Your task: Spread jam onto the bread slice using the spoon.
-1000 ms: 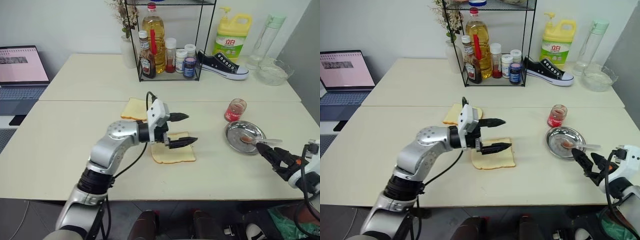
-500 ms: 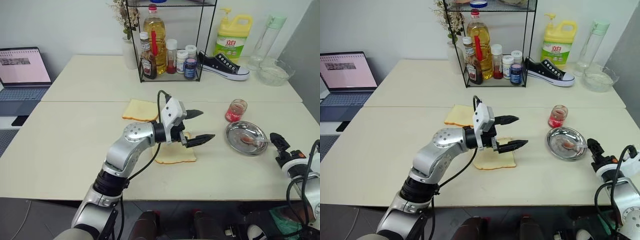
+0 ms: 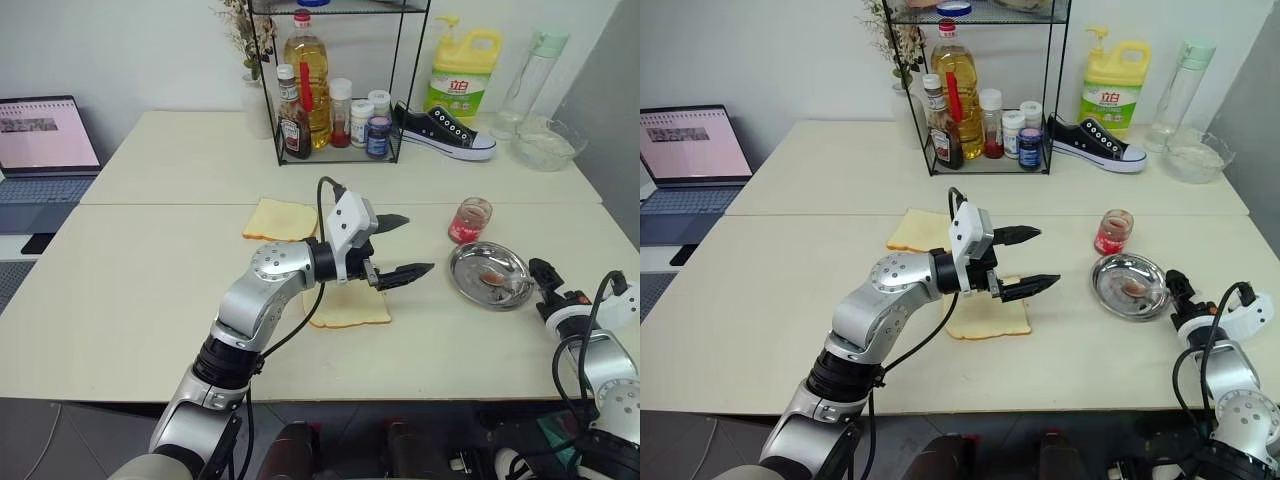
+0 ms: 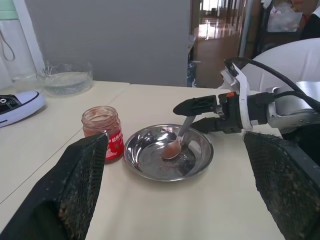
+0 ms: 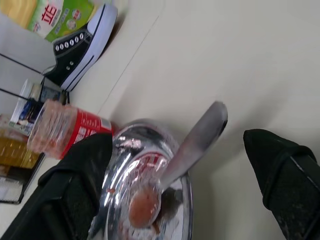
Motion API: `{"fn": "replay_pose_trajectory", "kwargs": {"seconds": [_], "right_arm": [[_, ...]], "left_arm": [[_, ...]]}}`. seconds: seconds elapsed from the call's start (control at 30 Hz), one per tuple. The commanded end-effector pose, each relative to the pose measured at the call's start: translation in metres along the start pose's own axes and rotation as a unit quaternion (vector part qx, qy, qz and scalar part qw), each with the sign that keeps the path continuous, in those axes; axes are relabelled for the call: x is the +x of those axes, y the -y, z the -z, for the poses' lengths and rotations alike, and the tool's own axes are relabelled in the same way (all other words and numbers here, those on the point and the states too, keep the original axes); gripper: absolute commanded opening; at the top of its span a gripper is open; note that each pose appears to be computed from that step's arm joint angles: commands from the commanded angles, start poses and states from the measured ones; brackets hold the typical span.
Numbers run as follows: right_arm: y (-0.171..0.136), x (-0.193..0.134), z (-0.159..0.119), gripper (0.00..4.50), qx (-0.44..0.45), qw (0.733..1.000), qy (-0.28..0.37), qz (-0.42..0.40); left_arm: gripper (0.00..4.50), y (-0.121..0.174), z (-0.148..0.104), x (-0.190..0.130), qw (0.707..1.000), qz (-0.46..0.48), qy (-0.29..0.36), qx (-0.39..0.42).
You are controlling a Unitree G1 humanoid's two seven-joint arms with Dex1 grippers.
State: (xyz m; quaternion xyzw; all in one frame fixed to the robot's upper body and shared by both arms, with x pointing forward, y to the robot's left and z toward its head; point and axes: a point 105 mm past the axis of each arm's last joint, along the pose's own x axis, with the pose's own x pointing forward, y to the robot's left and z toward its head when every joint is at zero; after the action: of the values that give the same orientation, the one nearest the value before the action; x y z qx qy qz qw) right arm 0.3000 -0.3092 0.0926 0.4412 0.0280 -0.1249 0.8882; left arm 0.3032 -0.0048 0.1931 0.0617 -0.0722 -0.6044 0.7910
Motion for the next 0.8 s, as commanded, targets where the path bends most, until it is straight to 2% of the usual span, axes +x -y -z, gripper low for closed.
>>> {"fn": "replay_pose_trajectory", "kwargs": {"seconds": [0.03,0.3,0.4,0.77,0.8], "right_arm": [[-0.0009,0.0018,-0.009,4.5,0.004,1.0,0.025,-0.002],[-0.0032,0.0058,-0.0023,4.5,0.019,0.999,0.026,-0.003],[-0.0006,0.0046,-0.0037,3.94,0.024,0.999,0.033,-0.002],[-0.0046,0.0059,-0.0099,0.12,0.046,0.998,0.05,-0.016],[-0.0052,0.006,-0.0102,0.05,0.046,0.997,0.051,-0.018]], "left_arm": [[4.49,0.0015,-0.0138,0.0026,1.0,0.005,0.018,0.021],[4.49,-0.0016,-0.0149,0.0016,1.0,0.006,0.015,0.027],[4.5,-0.0042,-0.0148,0.0008,0.999,0.0,0.015,0.029],[4.5,-0.004,-0.0147,0.0019,0.999,-0.002,0.018,0.027],[4.5,-0.0039,-0.0147,0.002,0.999,-0.002,0.019,0.027]]}}
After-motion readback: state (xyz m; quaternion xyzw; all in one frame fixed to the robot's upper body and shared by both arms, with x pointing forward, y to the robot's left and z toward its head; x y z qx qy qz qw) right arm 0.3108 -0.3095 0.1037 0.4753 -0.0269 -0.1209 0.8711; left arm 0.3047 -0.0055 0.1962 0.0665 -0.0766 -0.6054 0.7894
